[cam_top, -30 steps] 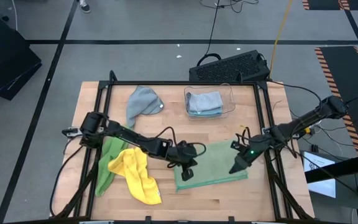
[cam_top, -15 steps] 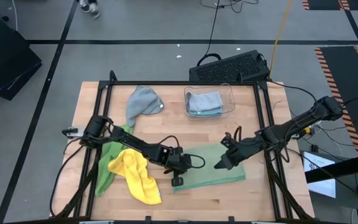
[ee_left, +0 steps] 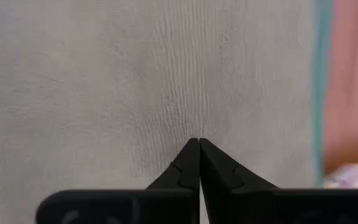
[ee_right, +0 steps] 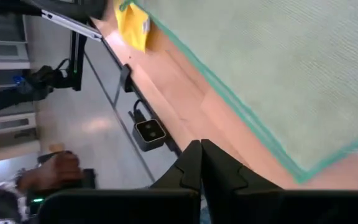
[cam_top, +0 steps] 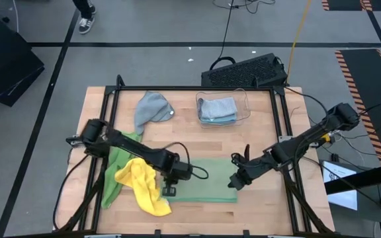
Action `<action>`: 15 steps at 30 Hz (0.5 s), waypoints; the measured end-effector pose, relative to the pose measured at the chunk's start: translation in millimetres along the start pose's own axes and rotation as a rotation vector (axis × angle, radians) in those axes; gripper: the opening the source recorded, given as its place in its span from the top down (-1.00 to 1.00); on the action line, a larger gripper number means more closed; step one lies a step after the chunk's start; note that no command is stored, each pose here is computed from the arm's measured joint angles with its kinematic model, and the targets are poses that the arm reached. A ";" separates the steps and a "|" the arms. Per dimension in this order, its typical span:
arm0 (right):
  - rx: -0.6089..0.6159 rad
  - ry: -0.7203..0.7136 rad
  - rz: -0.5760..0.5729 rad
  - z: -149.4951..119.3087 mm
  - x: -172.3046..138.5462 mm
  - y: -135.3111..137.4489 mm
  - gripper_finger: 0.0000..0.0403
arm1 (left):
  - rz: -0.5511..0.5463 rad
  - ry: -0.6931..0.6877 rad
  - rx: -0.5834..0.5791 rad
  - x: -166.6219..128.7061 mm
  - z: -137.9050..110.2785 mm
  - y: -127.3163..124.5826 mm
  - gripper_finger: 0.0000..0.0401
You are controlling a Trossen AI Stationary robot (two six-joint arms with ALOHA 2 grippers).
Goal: Fold microfiber towels
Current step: Fold the light green towel
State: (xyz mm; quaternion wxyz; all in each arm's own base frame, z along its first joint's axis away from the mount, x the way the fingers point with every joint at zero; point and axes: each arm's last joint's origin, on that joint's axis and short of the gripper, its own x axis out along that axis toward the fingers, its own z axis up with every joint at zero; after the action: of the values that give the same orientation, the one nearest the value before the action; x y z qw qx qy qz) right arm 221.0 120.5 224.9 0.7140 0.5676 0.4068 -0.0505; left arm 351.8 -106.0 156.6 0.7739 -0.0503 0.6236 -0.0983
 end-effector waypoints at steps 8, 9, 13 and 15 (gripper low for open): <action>-0.021 -0.032 -0.009 10.4 0.5 -1.4 0.99 | 0.155 -0.235 -0.069 -73.9 0.1 3.4 0.83; -0.026 -0.034 -0.009 11.4 0.4 -1.5 0.99 | 0.154 -0.255 -0.093 -80.6 0.2 5.9 0.80; -0.047 -0.042 -0.011 14.4 0.2 -1.8 0.99 | 0.194 -0.226 -0.225 -91.8 -6.8 18.2 0.66; -0.067 -0.028 -0.013 14.1 -1.2 -2.2 0.99 | 0.214 -0.173 -0.291 -90.9 -11.4 25.6 0.58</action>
State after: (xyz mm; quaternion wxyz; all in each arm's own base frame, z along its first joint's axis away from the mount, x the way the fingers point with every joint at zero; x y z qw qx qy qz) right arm 226.4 107.2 224.4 0.7378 0.5399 0.4021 -0.0495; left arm 324.5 -61.0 235.8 0.8152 -0.1033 0.5641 0.0805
